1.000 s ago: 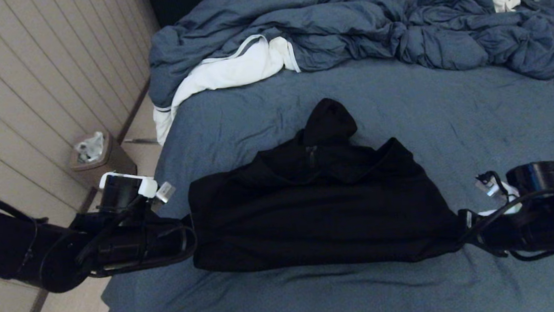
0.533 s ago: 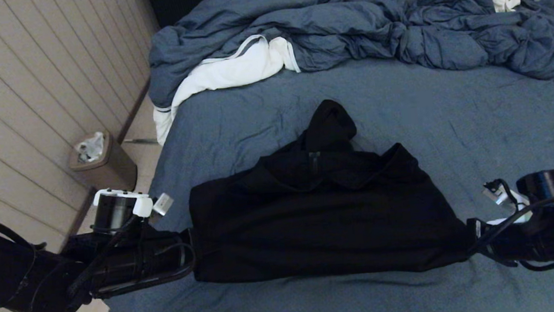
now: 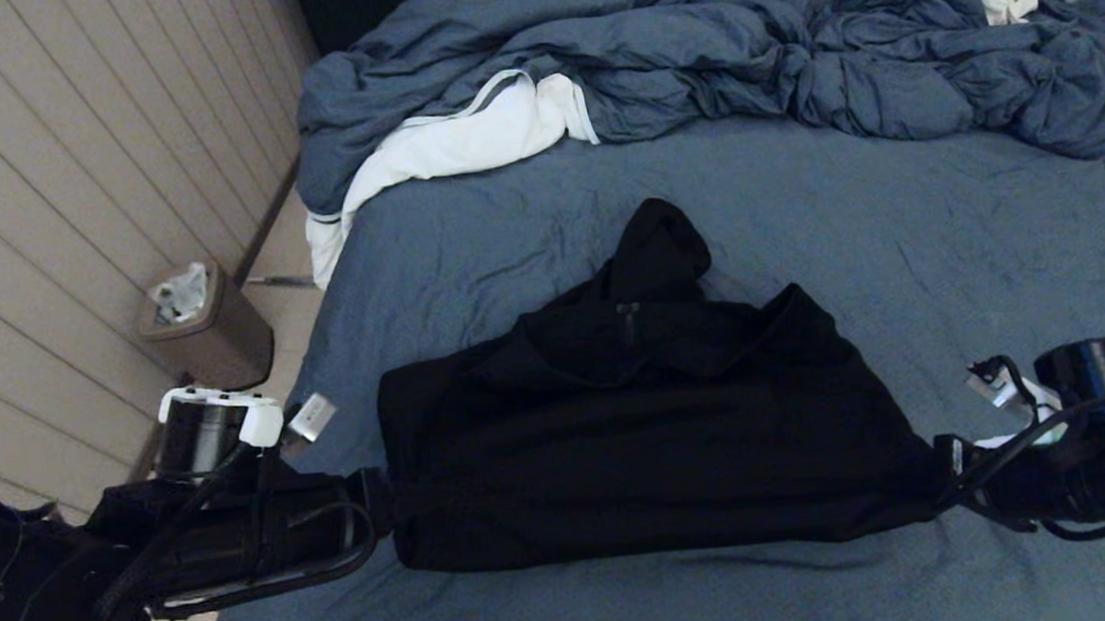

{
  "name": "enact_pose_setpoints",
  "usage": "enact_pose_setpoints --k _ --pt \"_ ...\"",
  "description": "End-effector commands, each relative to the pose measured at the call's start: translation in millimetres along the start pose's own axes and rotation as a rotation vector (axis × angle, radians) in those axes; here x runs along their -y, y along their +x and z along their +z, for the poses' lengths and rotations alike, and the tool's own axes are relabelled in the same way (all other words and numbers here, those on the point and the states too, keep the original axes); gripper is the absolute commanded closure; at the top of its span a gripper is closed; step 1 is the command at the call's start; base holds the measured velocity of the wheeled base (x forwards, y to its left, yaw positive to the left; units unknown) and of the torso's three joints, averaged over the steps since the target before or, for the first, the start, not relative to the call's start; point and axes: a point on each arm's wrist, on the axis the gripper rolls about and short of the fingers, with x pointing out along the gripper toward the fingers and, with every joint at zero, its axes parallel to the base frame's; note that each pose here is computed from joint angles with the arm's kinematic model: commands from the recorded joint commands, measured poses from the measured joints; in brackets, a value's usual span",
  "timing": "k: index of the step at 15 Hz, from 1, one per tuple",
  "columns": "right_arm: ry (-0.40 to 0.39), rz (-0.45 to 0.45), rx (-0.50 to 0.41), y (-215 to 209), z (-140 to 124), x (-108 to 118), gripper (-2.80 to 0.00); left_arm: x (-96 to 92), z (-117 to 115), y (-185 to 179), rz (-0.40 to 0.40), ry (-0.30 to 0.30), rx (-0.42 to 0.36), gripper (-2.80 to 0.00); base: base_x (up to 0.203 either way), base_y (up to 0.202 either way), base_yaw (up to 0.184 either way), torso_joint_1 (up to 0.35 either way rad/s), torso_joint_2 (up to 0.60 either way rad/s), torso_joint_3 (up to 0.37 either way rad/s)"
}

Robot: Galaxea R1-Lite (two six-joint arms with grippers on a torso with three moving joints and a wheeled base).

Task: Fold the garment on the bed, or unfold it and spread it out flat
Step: Fold the black sweatshirt

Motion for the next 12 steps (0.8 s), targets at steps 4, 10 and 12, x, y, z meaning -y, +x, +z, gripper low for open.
enact_pose_setpoints --k 4,10,12 --pt "-0.005 -0.004 -0.004 -2 -4 0 0.00 2.3 15 -28 -0.004 0.007 0.109 -2.80 0.000 0.000 0.000 0.000 0.00 0.000" --pt "-0.032 -0.042 0.001 -2 -9 2 0.00 0.4 19 -21 -0.005 0.005 0.105 -2.80 0.000 0.000 0.000 0.000 0.00 0.000" --pt "-0.035 -0.040 0.006 -1 -9 2 0.00 0.7 20 -21 -0.007 0.005 0.107 -2.80 0.000 0.000 0.000 0.000 0.00 0.000"
